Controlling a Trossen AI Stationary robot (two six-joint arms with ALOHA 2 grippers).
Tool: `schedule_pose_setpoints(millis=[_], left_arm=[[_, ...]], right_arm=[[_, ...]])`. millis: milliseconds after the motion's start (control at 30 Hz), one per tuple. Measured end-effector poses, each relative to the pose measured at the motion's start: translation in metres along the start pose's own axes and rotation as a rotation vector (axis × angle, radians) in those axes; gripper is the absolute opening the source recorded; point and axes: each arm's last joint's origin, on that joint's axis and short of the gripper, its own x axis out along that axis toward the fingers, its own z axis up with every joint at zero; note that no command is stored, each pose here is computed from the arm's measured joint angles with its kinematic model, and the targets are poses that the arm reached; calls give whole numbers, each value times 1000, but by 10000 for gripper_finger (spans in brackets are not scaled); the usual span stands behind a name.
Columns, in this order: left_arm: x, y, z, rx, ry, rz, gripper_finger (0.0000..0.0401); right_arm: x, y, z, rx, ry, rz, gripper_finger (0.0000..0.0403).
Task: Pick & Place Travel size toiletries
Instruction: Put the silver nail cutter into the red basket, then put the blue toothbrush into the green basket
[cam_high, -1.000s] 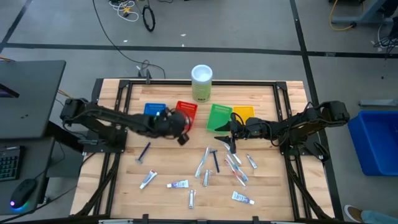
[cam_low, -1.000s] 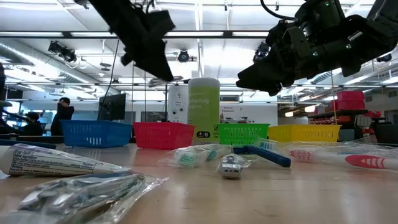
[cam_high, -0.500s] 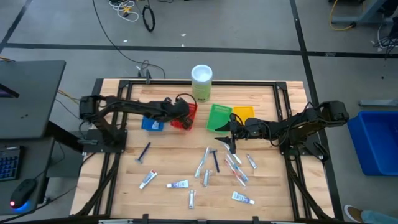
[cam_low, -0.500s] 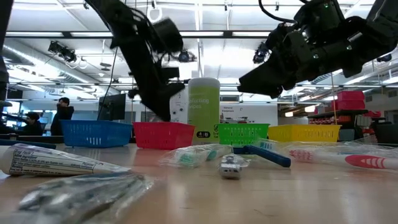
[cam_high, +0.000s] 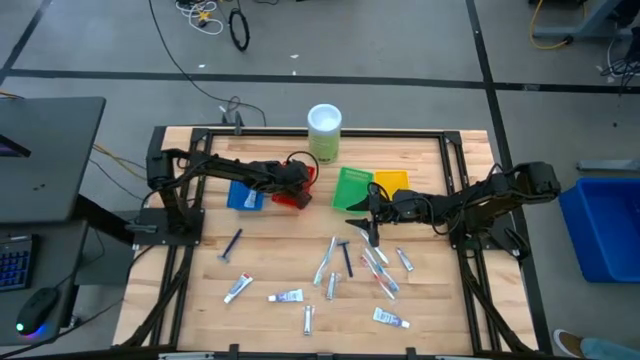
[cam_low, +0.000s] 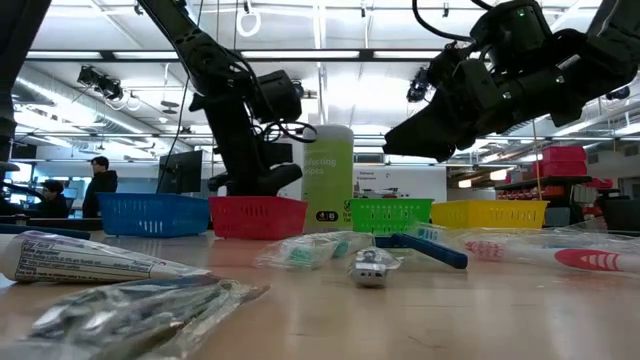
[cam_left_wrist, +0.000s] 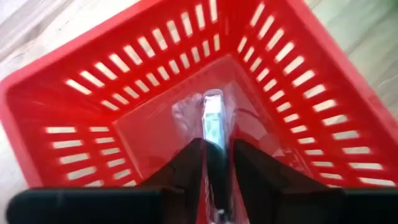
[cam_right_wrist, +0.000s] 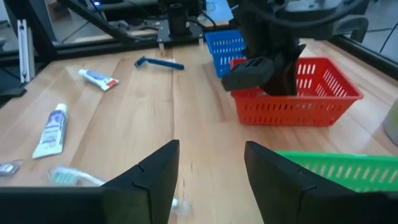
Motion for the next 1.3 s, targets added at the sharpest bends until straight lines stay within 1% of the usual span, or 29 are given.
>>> schedule_pose_setpoints(millis=[233, 367, 467, 633, 800, 867, 933, 1033, 1100, 1200, 1233, 1300], left_arm=[[-1, 0, 1, 1, -7, -3, 140], [-6, 0, 4, 3, -4, -2, 146], [-18, -4, 11, -3, -21, -42, 144], [-54, -11, 20, 4, -120, -102, 143], [-103, -15, 20, 56, -249, -88, 143], [-123, -15, 17, 115, -296, -78, 143], [-143, -16, 11, 179, -330, -67, 143], [-167, -15, -1, 227, -353, -47, 143], [-180, -11, -9, 274, -357, -6, 143], [-196, -5, -22, 260, -357, 50, 143], [-199, -4, -24, 240, -365, 53, 143], [-207, 0, -32, 239, -345, 57, 143]], right_arm=[[0, 0, 0, 0, 0, -1, 196], [0, 0, 0, 0, 0, -1, 204], [0, 0, 0, 0, -1, -9, 208], [0, -1, 0, 0, -3, -11, 207], [0, -1, 0, 0, -2, -10, 200], [0, -1, 0, 0, -2, -10, 199], [0, -1, 0, 0, -2, -10, 201], [0, -1, 0, 0, -2, -10, 206], [0, -1, 0, 0, -1, -10, 210], [0, 0, 0, 0, 0, -8, 215], [0, 0, 0, 0, 2, -8, 216], [0, 0, 0, 4, 2, -8, 217]])
